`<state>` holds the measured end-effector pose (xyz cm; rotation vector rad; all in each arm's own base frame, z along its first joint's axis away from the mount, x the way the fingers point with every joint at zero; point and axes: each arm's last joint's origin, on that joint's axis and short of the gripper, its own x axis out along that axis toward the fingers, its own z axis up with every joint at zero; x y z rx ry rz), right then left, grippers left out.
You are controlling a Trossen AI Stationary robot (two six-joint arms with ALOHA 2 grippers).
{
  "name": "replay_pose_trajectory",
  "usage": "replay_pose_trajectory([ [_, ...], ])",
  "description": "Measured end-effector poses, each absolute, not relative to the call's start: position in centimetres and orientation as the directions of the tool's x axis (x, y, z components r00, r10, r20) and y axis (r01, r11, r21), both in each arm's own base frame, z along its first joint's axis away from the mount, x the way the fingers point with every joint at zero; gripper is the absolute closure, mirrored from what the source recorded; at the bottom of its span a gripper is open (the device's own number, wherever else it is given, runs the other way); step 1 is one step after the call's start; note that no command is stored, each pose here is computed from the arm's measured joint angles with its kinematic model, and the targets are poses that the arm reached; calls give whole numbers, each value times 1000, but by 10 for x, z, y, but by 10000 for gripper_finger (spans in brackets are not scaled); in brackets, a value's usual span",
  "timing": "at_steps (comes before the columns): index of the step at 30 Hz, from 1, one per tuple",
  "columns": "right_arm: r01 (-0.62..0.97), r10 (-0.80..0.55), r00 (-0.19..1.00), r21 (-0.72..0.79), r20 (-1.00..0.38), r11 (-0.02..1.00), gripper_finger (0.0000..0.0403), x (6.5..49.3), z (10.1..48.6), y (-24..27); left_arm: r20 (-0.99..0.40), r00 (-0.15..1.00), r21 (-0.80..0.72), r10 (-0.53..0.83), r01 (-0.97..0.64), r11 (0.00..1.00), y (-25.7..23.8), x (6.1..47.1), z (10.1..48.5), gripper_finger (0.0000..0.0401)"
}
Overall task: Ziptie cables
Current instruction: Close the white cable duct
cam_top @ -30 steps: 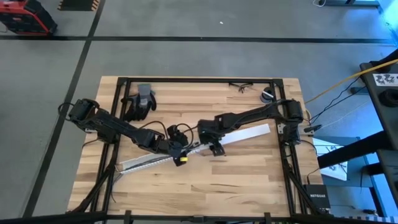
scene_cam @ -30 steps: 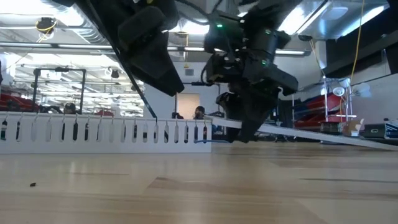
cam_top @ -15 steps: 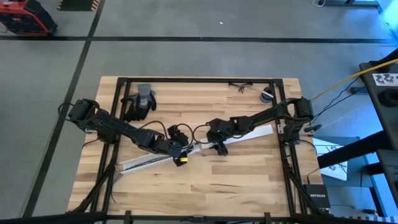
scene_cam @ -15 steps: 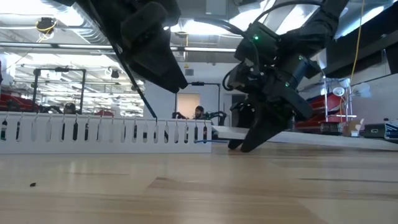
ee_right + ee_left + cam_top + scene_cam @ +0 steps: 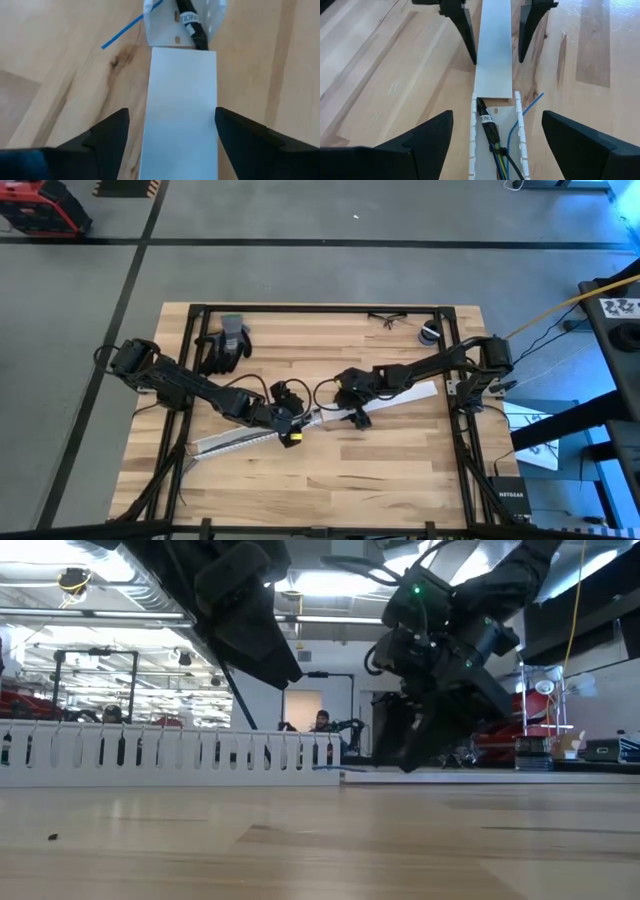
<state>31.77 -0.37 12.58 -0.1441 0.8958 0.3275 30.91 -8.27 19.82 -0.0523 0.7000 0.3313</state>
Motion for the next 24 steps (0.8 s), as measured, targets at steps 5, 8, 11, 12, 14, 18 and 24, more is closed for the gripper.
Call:
replay_pose_trajectory([
  [5,-322,197,645,-28,-738,946,122,312,107,-5,-641,714,66,282,-315,947,-83,309,198,100],
  [8,-292,207,698,-8,-685,956,126,309,93,-6,-642,713,66,282,-315,947,-83,309,198,100],
  [11,-271,216,718,21,-662,962,127,307,81,-7,-642,713,67,282,-315,947,-83,309,198,100],
  [12,-265,221,717,35,-661,964,127,307,77,-7,-641,714,65,282,-315,947,-83,309,198,100],
  [14,-264,233,717,54,-657,963,127,307,72,-7,-642,713,66,282,-315,947,-83,309,198,100],
  [18,-269,239,733,51,-637,962,129,310,64,-4,-641,714,65,281,-315,947,-83,309,198,100],
  [24,-265,230,743,39,-629,964,180,312,62,-5,-641,714,65,280,-314,947,-83,309,198,100],
])
